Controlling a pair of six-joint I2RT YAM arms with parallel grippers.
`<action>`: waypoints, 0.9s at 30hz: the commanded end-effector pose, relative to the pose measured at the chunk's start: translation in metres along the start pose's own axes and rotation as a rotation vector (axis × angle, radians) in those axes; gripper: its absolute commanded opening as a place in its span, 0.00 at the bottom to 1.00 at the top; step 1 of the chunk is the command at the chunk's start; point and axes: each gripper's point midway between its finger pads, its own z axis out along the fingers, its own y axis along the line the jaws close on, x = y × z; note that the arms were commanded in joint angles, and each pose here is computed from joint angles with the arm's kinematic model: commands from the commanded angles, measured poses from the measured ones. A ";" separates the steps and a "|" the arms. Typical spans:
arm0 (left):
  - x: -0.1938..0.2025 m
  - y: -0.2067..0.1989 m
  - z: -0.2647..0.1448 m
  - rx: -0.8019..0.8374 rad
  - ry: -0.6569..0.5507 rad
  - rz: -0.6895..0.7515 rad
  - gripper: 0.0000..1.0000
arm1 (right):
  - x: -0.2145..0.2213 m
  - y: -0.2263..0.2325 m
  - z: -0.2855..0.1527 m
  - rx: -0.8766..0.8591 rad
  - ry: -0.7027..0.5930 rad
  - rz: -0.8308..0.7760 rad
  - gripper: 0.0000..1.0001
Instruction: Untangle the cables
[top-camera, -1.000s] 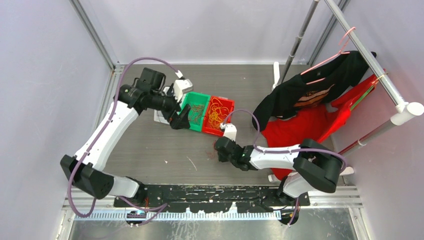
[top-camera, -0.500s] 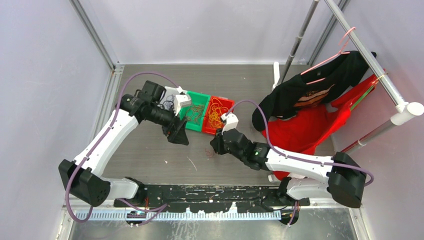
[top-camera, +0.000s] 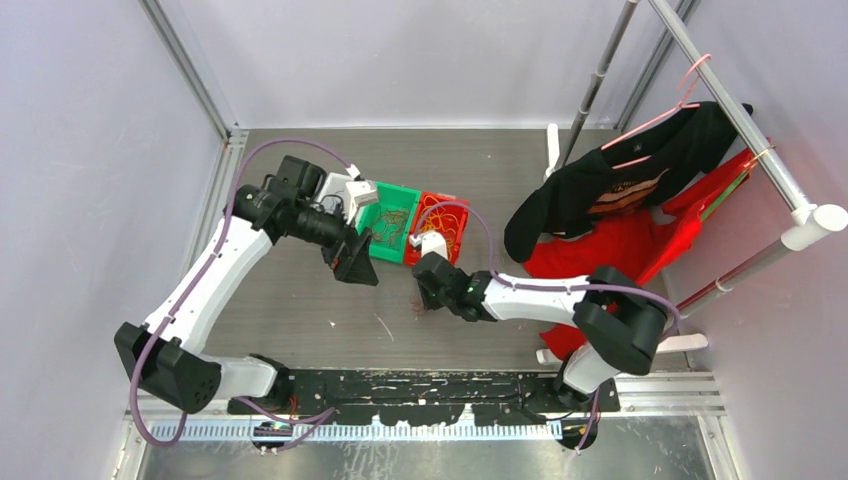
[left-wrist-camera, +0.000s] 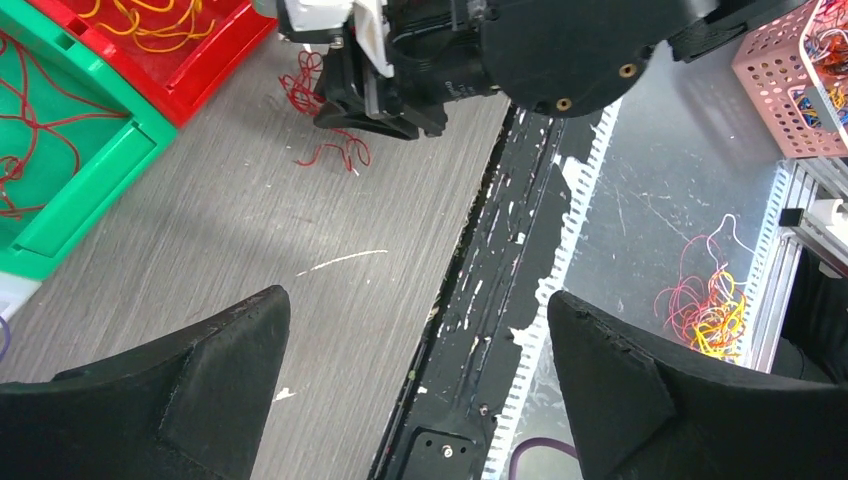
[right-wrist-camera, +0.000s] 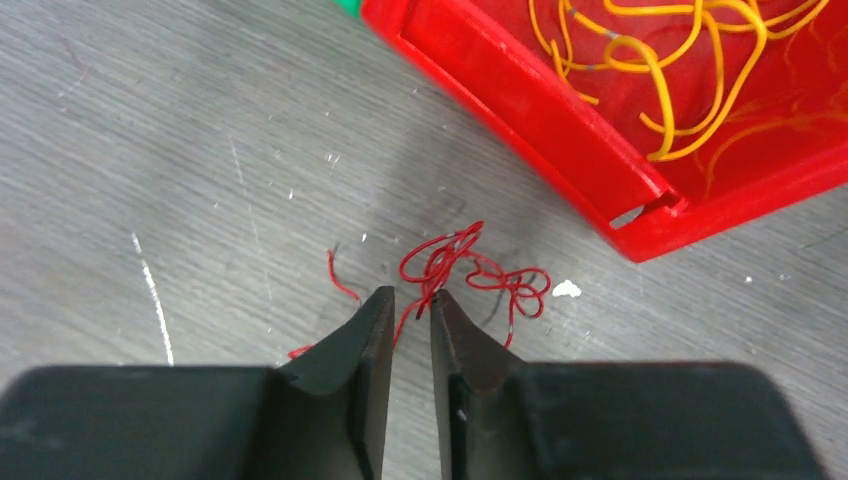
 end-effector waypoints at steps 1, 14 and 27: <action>-0.012 -0.016 -0.018 -0.006 -0.061 0.048 0.99 | -0.044 0.006 0.002 0.026 -0.108 -0.018 0.19; -0.002 -0.029 -0.011 0.091 -0.082 0.061 0.88 | -0.115 0.071 -0.107 -0.427 -0.301 0.106 0.01; -0.006 -0.071 -0.026 0.219 -0.170 0.112 0.72 | -0.165 0.138 -0.218 -0.939 -0.361 0.243 0.01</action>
